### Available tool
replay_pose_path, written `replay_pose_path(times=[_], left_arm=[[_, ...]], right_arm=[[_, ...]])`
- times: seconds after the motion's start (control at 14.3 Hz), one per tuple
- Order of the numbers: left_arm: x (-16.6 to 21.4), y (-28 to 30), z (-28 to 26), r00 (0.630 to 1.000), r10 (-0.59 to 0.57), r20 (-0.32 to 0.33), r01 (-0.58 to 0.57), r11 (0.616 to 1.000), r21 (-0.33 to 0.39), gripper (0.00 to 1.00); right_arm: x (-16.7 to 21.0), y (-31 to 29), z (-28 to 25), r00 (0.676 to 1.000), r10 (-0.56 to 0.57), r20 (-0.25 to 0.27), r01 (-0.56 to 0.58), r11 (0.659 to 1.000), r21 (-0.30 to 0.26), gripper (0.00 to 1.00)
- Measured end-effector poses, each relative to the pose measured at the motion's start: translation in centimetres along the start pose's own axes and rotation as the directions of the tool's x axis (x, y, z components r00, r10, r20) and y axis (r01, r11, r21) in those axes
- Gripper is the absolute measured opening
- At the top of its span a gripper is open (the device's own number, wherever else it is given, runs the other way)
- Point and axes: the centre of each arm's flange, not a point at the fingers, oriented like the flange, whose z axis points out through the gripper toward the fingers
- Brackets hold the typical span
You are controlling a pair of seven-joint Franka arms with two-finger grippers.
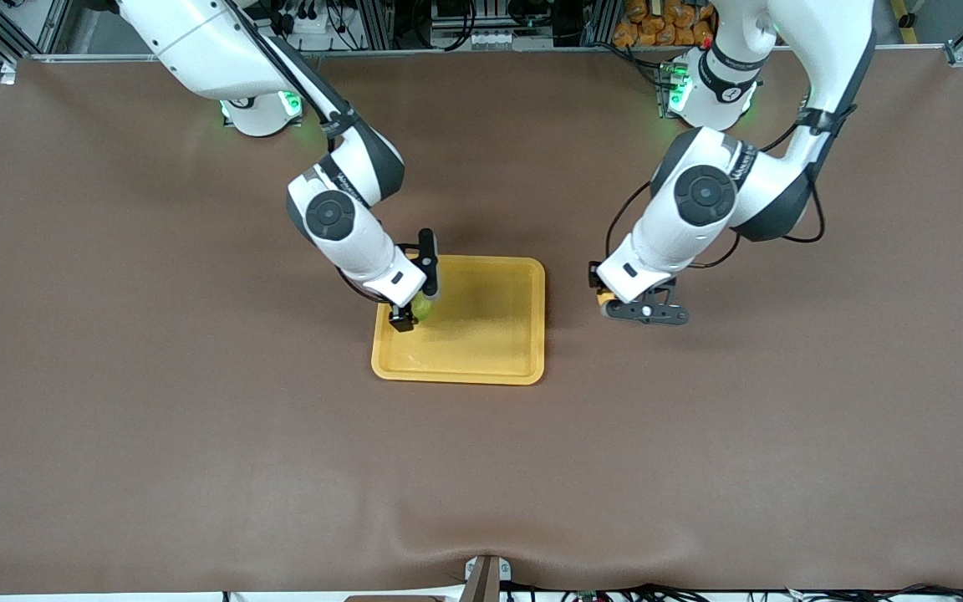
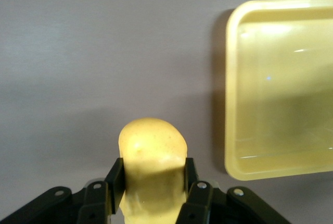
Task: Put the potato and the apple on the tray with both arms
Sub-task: 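Lower the apple into the tray while the left gripper carries the potato over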
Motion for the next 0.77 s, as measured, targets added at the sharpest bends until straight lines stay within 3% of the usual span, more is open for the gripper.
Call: replay_pose_path(times=[0.42, 0.63, 0.77], left_arm=[[1.5, 5.5, 2.2, 1.0, -0.02, 0.014, 0.021, 0.999, -0.043, 0.49], [2.5, 7.0, 3.5, 0.999, -0.035, 0.024, 0.037, 0.997, -0.062, 0.49], [2.8, 8.8, 4.2, 0.998, -0.056, 0.028, 0.058, 0.996, -0.074, 0.49]], right_arm=[[-0.9, -0.3, 2.6, 0.996, 0.087, 0.032, -0.087, 0.996, 0.027, 0.84], [-0.5, -0.5, 2.6, 0.996, 0.072, 0.044, -0.073, 0.997, 0.019, 0.84], [-0.5, -0.5, 2.9, 0.997, 0.056, 0.058, -0.057, 0.998, 0.013, 0.99]])
